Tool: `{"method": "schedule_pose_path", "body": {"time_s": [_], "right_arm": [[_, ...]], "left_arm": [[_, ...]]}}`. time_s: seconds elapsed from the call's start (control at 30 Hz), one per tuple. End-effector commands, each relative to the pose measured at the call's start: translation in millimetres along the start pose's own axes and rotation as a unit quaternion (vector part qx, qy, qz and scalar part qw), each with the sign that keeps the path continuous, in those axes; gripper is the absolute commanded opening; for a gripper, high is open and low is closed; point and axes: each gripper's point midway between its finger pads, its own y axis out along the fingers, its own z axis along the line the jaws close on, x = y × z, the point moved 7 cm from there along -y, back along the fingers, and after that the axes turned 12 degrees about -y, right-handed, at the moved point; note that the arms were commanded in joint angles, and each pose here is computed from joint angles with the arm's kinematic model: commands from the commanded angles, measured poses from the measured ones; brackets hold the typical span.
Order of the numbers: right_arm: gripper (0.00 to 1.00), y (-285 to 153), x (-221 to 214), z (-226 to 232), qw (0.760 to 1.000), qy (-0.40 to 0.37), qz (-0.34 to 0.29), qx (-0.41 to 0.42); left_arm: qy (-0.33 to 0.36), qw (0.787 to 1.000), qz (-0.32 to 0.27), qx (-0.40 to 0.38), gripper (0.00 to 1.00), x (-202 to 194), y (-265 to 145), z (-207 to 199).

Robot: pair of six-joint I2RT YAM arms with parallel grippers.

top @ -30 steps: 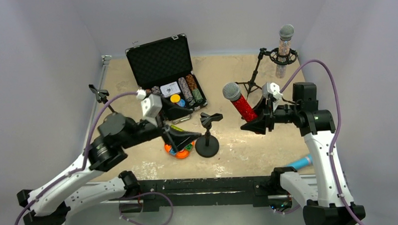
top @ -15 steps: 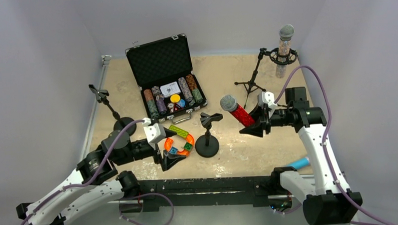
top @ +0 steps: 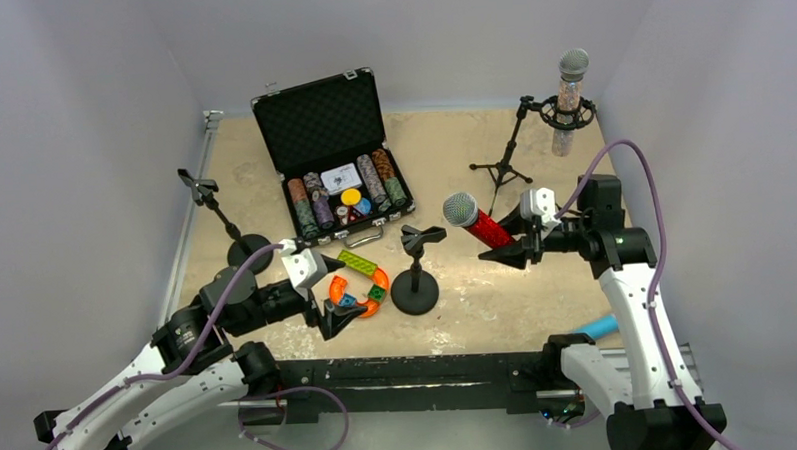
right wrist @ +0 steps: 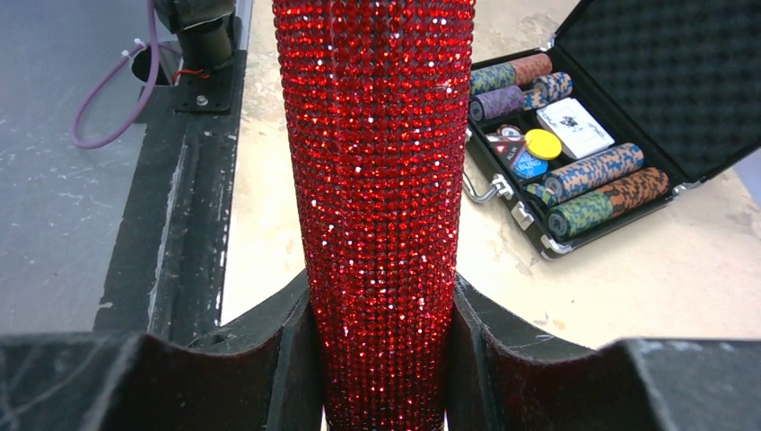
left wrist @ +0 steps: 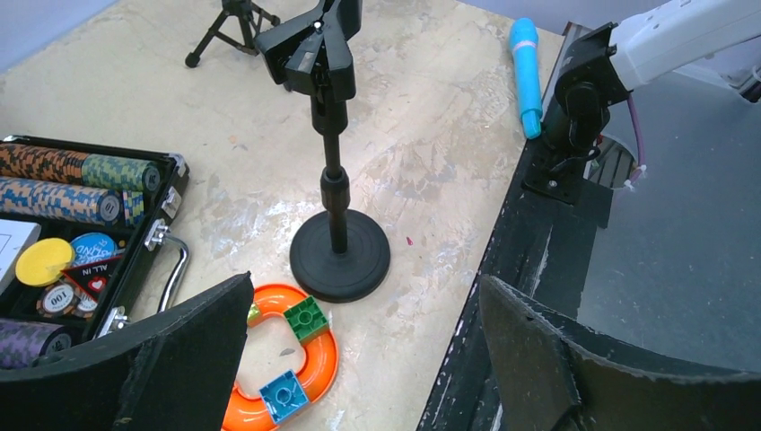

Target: Attach the microphones to the stand

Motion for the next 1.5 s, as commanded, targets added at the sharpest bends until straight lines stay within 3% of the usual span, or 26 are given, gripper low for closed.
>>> {"method": "schedule_pose_path", "body": {"time_s": [0.0,0.23,0.53,0.7,0.83,1.27,1.47], "right_arm": [[0.0,1.2,11.7,-2.2,0.999,-0.042,-0.03,0.003],[0.0,1.9,9.2,5.2,0.998,-0.046,-0.038,0.013],[0.0,2.7,5.6,9.3,0.998,-0.044,-0.042,0.015],[0.0,3.1,4.6,9.6,0.998,-0.044,-0.044,0.014],[0.0,3.1,4.4,9.9,0.998,-0.043,-0.044,0.014],[0.0,5.1,-0.6,10.4,0.998,-0.038,-0.052,0.011],[0.0,5.5,-0.7,9.2,0.998,-0.032,-0.055,0.013]], "left_arm": [[0.01,1.0,-0.024,0.006,0.99,10.6,-1.8,0.4],[0.04,0.999,-0.016,-0.003,0.99,8.8,-5.1,0.5],[0.131,0.987,0.012,-0.088,0.99,-6.7,-2.9,-6.6],[0.151,0.985,0.018,-0.086,0.99,-9.5,0.2,-3.4],[0.147,0.987,0.001,-0.059,0.99,-6.4,3.4,1.9],[0.163,0.983,-0.041,-0.077,0.99,-8.5,38.6,6.4],[0.183,0.977,-0.088,-0.069,0.99,19.3,67.5,12.0]]}}
